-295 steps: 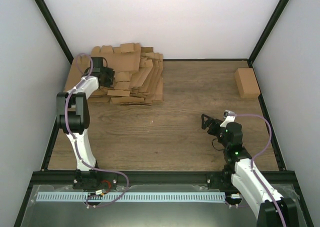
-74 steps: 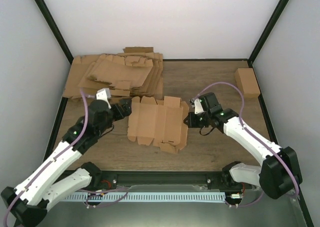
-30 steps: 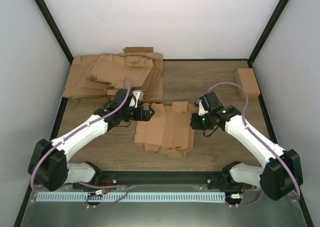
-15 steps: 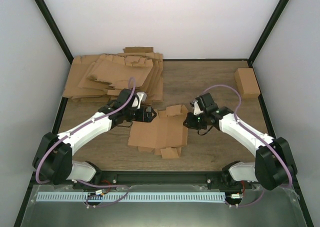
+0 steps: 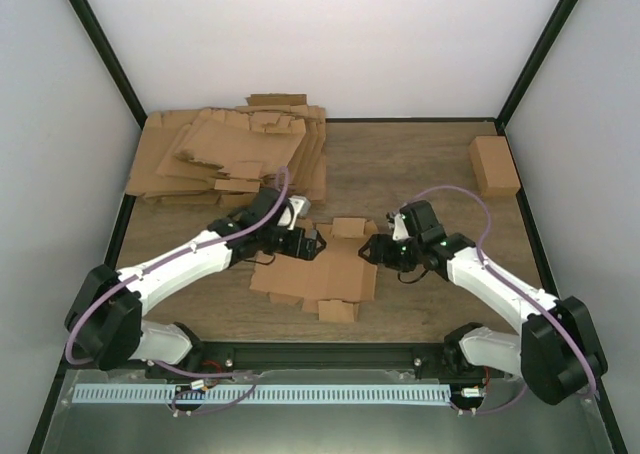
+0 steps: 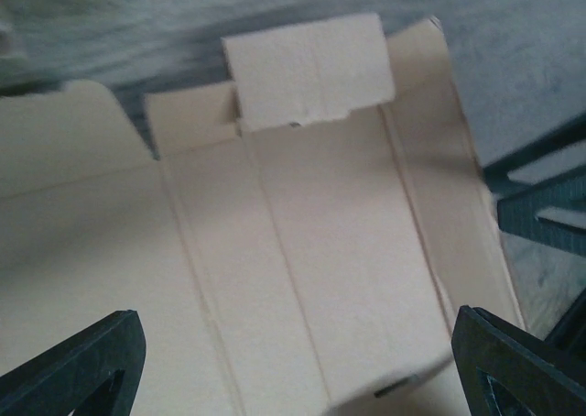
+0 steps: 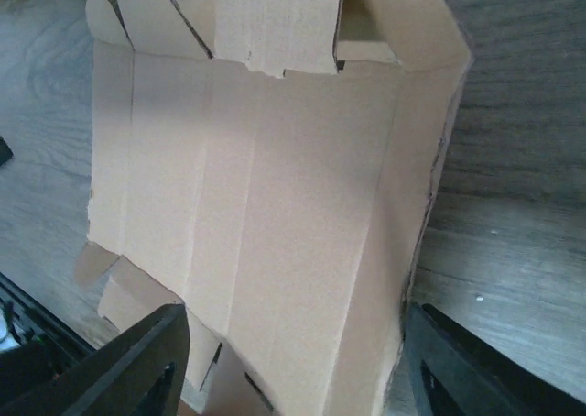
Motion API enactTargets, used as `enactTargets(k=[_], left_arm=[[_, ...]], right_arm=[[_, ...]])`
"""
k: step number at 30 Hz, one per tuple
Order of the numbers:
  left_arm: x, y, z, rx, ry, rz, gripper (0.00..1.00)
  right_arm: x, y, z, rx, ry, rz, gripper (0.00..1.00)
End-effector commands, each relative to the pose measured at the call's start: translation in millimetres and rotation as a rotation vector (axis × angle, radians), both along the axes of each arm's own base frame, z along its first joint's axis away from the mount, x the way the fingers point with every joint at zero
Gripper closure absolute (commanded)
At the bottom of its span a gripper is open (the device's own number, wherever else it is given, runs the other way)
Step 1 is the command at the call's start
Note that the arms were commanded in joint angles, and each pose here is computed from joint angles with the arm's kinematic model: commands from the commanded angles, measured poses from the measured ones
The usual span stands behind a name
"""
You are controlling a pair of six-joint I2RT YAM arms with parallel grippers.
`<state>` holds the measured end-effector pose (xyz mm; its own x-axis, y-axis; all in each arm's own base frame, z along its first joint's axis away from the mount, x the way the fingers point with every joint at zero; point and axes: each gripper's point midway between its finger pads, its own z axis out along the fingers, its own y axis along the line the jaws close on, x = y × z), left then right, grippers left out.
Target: Fold the paper box
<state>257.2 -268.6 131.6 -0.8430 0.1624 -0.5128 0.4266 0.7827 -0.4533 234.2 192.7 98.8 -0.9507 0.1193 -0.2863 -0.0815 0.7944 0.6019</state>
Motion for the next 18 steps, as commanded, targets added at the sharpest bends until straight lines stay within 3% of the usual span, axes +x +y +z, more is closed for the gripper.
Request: enactTargets(k=[1,3,4,11,18], left_arm=[[-16.4,-33.5,3.4,0.006,-0.008,-0.072,0.06],[-21.3,-46.2,5.8,0.024,-0.021,-0.086,0.06],[-23.7,-51.2,4.8,0.037,-0.021,-0.086,0.06],[-38.1,-79.7,-11.2,0.114,-0.008,-0.071,0.06],[-59.3,-118.0,-19.3,0.167,-0.015,-0.102,0.06]], right_arm=[[3.2,-7.5,6.2,0.035,-0.010,-0.064,0.29],[4.6,-23.0,1.8,-0.003,0.005,-0.142,0.11],[5.5,-31.8,0.0,-0.022,0.006,-0.183,0.07],[8.4,-92.8,-11.2,-0.068,0.027,-0.435,0.06],[8.1,-126.9,-19.0,-0.035,0.030,-0.517,0.07]])
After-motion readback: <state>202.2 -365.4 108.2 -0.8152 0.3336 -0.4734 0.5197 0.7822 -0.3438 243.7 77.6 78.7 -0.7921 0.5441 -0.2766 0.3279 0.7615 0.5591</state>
